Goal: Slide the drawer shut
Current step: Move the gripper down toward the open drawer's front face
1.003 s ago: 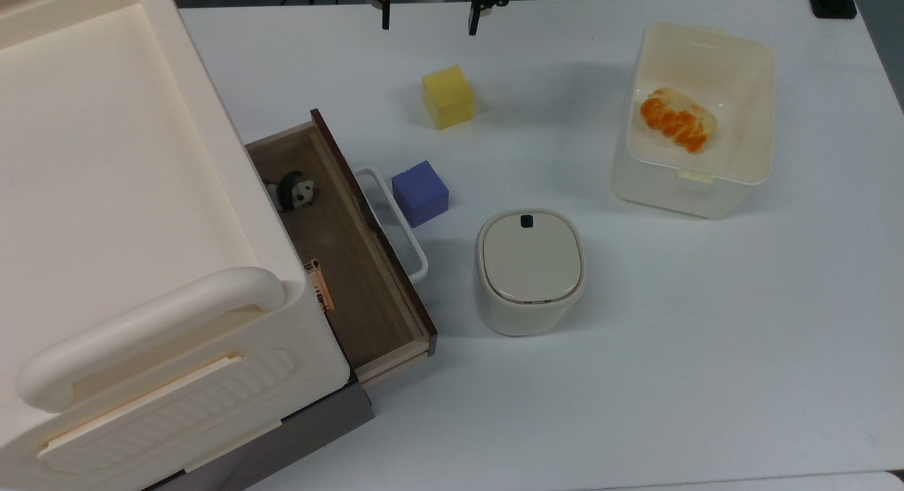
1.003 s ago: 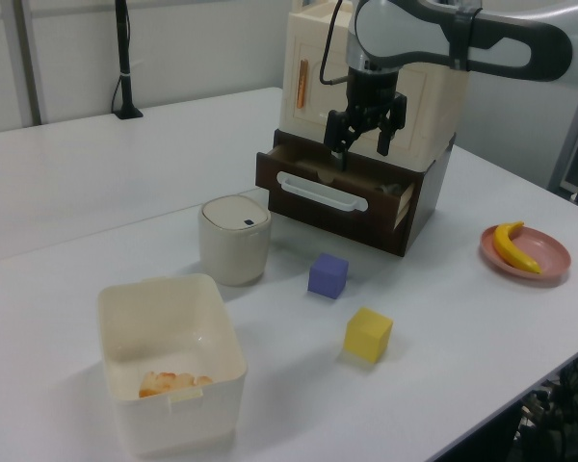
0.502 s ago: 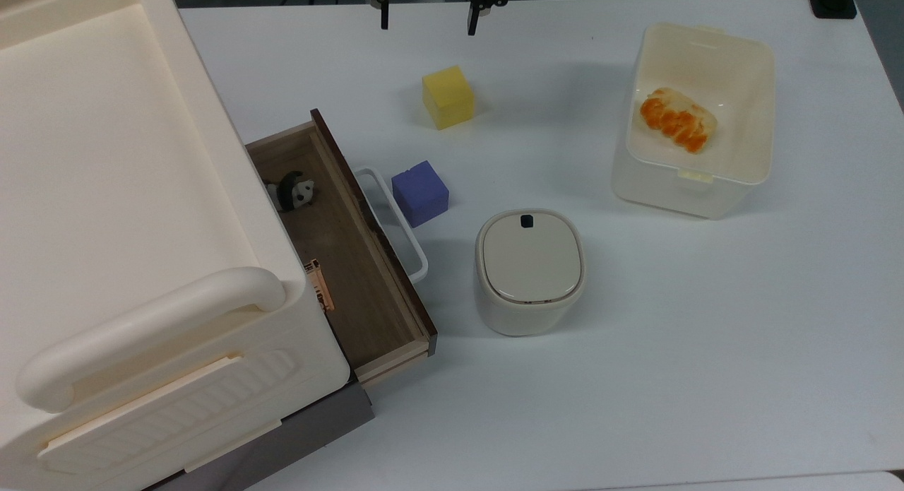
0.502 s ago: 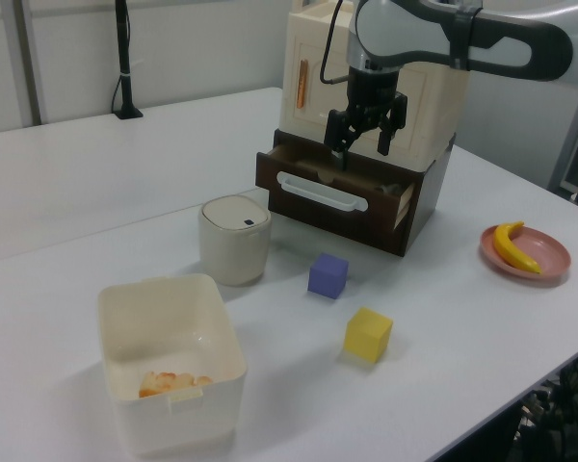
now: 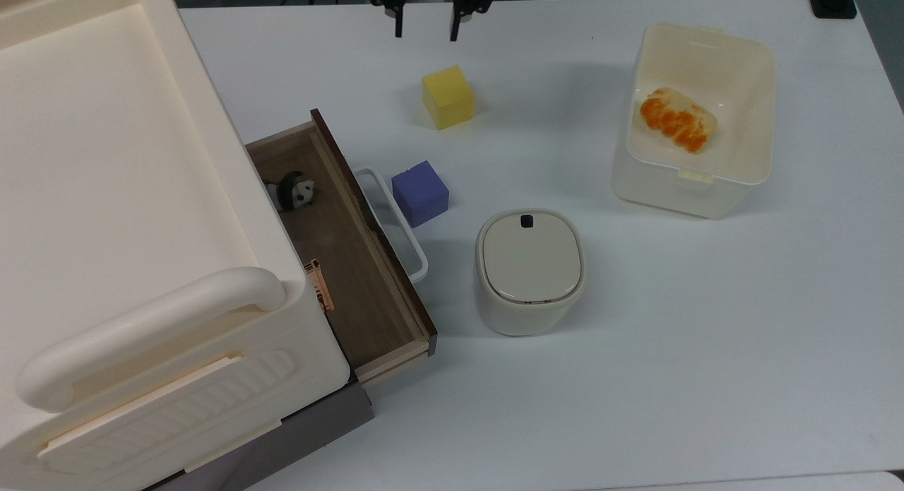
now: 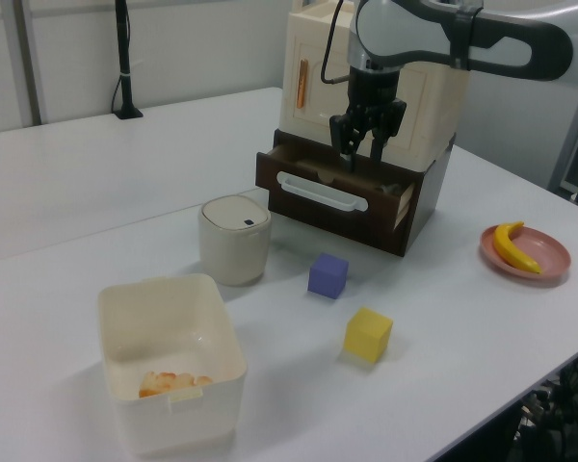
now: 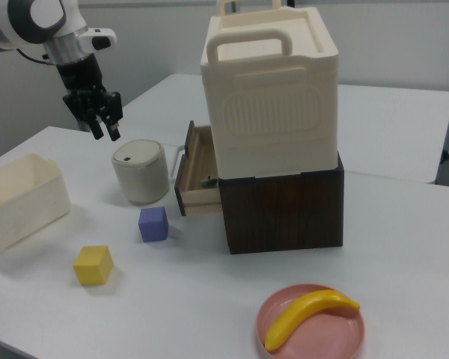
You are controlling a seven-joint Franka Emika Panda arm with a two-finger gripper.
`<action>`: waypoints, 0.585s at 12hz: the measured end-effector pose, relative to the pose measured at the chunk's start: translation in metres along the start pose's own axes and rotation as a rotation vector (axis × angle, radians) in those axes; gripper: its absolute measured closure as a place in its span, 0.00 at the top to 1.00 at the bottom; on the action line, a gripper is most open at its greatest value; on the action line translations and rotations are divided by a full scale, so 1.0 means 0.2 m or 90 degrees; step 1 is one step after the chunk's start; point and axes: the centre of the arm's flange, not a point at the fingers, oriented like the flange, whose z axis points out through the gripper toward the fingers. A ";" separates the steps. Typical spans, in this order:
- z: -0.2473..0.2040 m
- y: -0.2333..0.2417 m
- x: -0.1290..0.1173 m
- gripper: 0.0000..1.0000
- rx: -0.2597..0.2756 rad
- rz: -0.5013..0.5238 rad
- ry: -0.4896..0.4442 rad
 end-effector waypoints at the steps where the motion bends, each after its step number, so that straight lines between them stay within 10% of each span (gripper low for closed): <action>1: 0.00 0.01 0.00 0.42 0.000 -0.006 0.000; 4: 0.00 0.09 0.01 0.01 0.018 -0.017 -0.002; 7: 0.01 0.09 0.03 0.01 0.021 0.002 0.007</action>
